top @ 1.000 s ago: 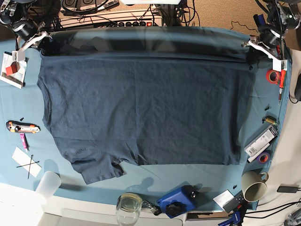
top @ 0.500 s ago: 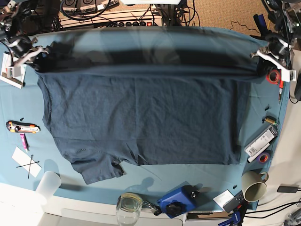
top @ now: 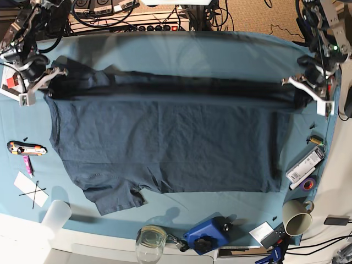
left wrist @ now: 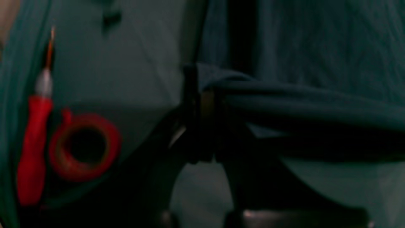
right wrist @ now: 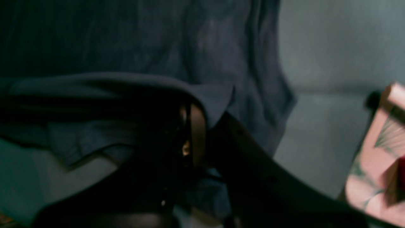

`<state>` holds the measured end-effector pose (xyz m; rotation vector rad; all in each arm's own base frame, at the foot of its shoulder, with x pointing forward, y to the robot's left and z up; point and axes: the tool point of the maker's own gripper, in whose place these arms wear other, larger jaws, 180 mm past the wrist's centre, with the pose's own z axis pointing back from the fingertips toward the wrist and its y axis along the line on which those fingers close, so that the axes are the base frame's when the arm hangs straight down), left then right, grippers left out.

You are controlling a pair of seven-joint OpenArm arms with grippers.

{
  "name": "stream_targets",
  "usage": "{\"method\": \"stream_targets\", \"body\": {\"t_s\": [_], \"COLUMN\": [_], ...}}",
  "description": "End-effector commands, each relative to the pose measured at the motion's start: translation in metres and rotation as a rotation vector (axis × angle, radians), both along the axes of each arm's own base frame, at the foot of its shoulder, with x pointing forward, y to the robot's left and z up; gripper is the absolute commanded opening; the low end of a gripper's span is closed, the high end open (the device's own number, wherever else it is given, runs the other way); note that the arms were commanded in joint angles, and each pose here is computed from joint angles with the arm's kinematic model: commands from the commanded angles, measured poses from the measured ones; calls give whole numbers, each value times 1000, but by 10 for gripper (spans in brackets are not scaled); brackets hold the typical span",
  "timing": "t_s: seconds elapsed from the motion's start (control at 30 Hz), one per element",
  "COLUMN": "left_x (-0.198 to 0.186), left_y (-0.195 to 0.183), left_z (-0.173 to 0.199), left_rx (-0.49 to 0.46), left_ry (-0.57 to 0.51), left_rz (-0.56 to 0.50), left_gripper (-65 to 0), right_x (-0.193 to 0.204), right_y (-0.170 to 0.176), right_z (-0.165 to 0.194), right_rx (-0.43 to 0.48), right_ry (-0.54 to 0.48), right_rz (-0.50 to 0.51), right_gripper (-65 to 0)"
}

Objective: Fold the T-shirt properly
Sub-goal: 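Carry both held corners over the shirt toward the hem and lower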

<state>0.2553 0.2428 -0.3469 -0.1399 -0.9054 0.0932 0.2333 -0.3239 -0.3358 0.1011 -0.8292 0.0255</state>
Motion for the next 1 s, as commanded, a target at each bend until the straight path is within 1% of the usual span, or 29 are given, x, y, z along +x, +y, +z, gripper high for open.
{"method": "stream_targets", "body": {"t_s": [0.0,0.07,0.13,0.27,0.33,0.43,0.53,0.67,0.77,0.87,0.97], "left_x": [10,15,20,35,43,51,56,66,77,87,97], "left_y": [1,-7,-13,-9,-7,-7,-4,0,0,-4,-3], "left_z": [11,8,4,11,18,22,13,2,1,0,-5], "left_rx": [32,57,79,129,151,142,124,99,67,56,37], "left_ry": [-42,-33,-22,-38,-58,-74,-57,-47,-51,-58,-50], "left_rz": [-11,-41,-59,-30,-27,-24,-12,-5,4,-33,-30], "left_gripper": [-650,-650,-650,-650,-650,-650,-650,-650,-650,-650,-650], "right_x": [11,16,20,27,30,39,53,71,85,97,108], "right_y": [-6,-6,-6,-4,-4,-2,-5,-9,-6,-3,0], "right_z": [17,19,18,16,8,-1,-1,1,1,-4,-10], "right_rx": [-26,-34,-60,-82,-73,-33,1,13,37,52,63], "right_ry": [-55,-63,-61,-81,-64,-58,-83,-98,-112,-109,-99], "right_rz": [0,5,11,13,11,4,-17,-32,-31,-28,-23], "right_gripper": [-650,-650,-650,-650,-650,-650,-650,-650,-650,-650,-650]}}
